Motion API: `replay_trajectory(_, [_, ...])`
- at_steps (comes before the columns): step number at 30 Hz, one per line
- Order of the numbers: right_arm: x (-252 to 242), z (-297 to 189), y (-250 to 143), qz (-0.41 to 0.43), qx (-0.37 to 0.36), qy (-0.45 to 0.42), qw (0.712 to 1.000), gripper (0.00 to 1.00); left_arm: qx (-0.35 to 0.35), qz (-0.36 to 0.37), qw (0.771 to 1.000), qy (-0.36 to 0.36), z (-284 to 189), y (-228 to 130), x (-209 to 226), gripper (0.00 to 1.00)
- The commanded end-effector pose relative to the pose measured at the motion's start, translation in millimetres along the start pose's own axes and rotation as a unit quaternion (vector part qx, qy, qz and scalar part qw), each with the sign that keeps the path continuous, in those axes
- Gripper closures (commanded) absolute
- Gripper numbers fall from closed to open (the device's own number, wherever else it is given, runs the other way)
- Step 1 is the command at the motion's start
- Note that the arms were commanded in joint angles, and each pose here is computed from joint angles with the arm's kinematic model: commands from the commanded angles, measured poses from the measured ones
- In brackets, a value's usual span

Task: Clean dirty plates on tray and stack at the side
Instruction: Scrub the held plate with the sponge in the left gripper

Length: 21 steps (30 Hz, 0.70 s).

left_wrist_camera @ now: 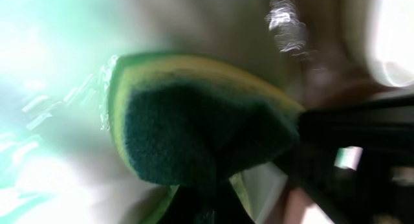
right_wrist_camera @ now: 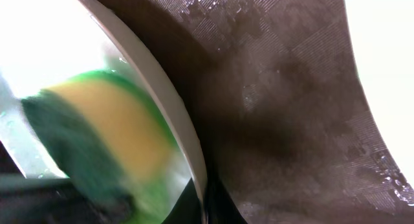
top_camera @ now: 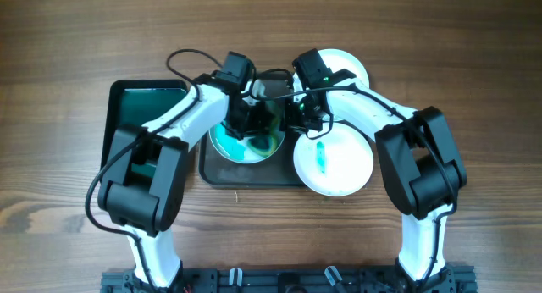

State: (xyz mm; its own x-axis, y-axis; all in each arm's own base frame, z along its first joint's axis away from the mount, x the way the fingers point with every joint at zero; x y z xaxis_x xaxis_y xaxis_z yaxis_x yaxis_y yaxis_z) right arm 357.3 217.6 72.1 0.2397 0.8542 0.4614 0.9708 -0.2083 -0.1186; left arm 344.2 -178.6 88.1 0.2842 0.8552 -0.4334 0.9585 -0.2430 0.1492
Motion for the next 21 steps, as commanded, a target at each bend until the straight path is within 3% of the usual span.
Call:
replay_trajectory(1, [-4.7, 7.7, 0.4, 0.005, 0.013, 0.001, 1.0, 0.96, -0.023, 0.013, 0.999, -0.02, 11.0, 8.2, -7.2, 0.96])
replay_trajectory(4, [-4.9, 7.7, 0.2, 0.005, 0.013, 0.001, 1.0, 0.96, -0.066, -0.032, 0.989, 0.128, 7.3, 17.2, 19.9, 0.96])
replay_trajectory(6, [-4.9, 7.7, 0.2, 0.005, 0.013, 0.001, 1.0, 0.96, -0.087, -0.039, 0.97, 0.225, 0.5, 19.4, 36.9, 0.96])
replay_trajectory(8, [-5.0, 7.7, 0.2, 0.005, 0.013, 0.0, 1.0, 0.96, -0.111, -0.091, 0.937, 0.317, -11.0, 18.1, 56.3, 0.96])
replay_trajectory(11, [-4.9, 7.7, 0.3, 0.005, 0.013, 0.0, 1.0, 0.96, -0.119, -0.156, 0.898, 0.393, -24.1, 8.1, 75.4, 0.96])
replay_trajectory(12, [-4.9, 7.7, 0.4, 0.005, 0.013, 0.0, 1.0, 0.96, -0.113, -0.163, 0.899, 0.391, -23.8, 5.8, 75.9, 0.96])
replay_trajectory(15, [-4.9, 7.7, 0.5, 0.005, 0.012, 0.0, 1.0, 0.96, -0.056, -0.162, 0.93, 0.325, -13.2, -5.9, 64.7, 0.96])
replay_trajectory(18, [-4.8, 7.7, 0.4, 0.005, 0.013, 0.001, 1.0, 0.96, 0.047, -0.093, 0.984, 0.145, 2.0, -22.0, 33.3, 0.96])
replay_trajectory(21, [-4.6, 7.7, 0.6, 0.005, 0.012, 0.002, 1.0, 0.96, 0.074, 0.001, 0.996, -0.055, 4.7, -24.3, -2.1, 0.96])
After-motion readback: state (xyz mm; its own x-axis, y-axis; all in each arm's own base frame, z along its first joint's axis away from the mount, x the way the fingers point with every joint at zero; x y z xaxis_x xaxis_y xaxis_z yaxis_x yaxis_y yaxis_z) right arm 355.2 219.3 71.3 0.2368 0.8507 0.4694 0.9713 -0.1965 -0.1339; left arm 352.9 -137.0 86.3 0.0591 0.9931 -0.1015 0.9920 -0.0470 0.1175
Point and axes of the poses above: each gripper's point midway between its finger pads, its own z axis out along the fingers, its own x axis along the line the jaws close on, y = z × x, the point moved 8 cm from there along -z, back along the fingers, and after that the axes turned 14 degrees about z, right-handed, at the moved point
